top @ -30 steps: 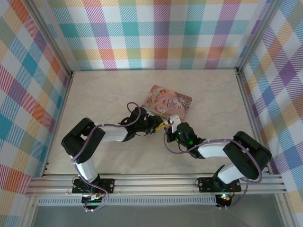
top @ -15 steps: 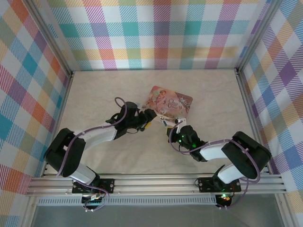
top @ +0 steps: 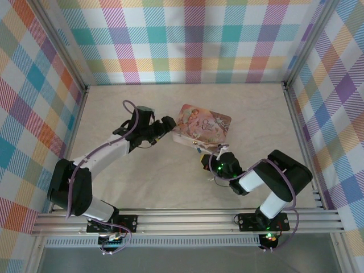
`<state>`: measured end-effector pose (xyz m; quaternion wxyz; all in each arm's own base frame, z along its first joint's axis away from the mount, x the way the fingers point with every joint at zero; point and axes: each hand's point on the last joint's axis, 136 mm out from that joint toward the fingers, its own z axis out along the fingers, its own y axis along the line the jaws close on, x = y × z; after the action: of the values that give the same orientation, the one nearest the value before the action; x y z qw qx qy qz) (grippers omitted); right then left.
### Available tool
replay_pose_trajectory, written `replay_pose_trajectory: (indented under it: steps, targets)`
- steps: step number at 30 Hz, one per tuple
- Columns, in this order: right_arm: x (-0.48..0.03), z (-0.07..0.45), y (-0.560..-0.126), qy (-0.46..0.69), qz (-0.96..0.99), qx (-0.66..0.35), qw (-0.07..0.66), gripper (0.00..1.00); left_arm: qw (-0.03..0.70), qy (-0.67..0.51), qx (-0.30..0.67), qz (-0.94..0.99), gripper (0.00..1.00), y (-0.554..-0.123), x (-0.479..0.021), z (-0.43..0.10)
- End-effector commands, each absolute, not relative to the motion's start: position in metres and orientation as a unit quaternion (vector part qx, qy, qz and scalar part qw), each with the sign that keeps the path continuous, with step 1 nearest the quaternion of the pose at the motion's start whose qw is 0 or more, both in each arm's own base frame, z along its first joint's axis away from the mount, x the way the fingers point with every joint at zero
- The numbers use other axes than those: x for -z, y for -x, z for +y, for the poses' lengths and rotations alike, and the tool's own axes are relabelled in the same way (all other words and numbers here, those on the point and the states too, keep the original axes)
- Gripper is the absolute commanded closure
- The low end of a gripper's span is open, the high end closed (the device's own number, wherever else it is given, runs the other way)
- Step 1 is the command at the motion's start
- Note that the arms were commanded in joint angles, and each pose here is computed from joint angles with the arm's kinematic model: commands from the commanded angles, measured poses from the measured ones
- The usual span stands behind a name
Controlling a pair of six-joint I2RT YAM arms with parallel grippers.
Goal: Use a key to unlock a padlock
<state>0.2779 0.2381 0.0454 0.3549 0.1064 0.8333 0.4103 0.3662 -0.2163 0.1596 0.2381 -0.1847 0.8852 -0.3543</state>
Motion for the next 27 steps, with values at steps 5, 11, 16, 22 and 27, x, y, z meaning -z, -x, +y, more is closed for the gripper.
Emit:
replay_pose_trajectory:
  steps: [5,11,16,22,27]
  targets:
    - [-0.041,0.243,-0.275,-0.14,0.826,-0.45,0.309,1.0,0.199,0.142,0.333,0.911,0.11,-0.399,-0.14,-0.221]
    - [-0.036,0.241,-0.274,-0.148,0.829,-0.449,0.298,1.0,0.176,0.117,0.305,0.929,0.1,-0.421,-0.128,-0.23]
    - [-0.037,0.24,-0.274,-0.133,0.837,-0.436,0.304,1.0,0.15,0.109,0.303,0.935,0.11,-0.437,-0.106,-0.241]
    - [-0.043,0.233,-0.274,-0.116,0.849,-0.406,0.318,0.91,0.131,0.11,0.294,0.94,0.16,-0.439,-0.082,-0.242]
    - [-0.046,0.229,-0.272,-0.099,0.854,-0.392,0.327,0.8,0.123,0.113,0.275,0.947,0.21,-0.431,-0.065,-0.235]
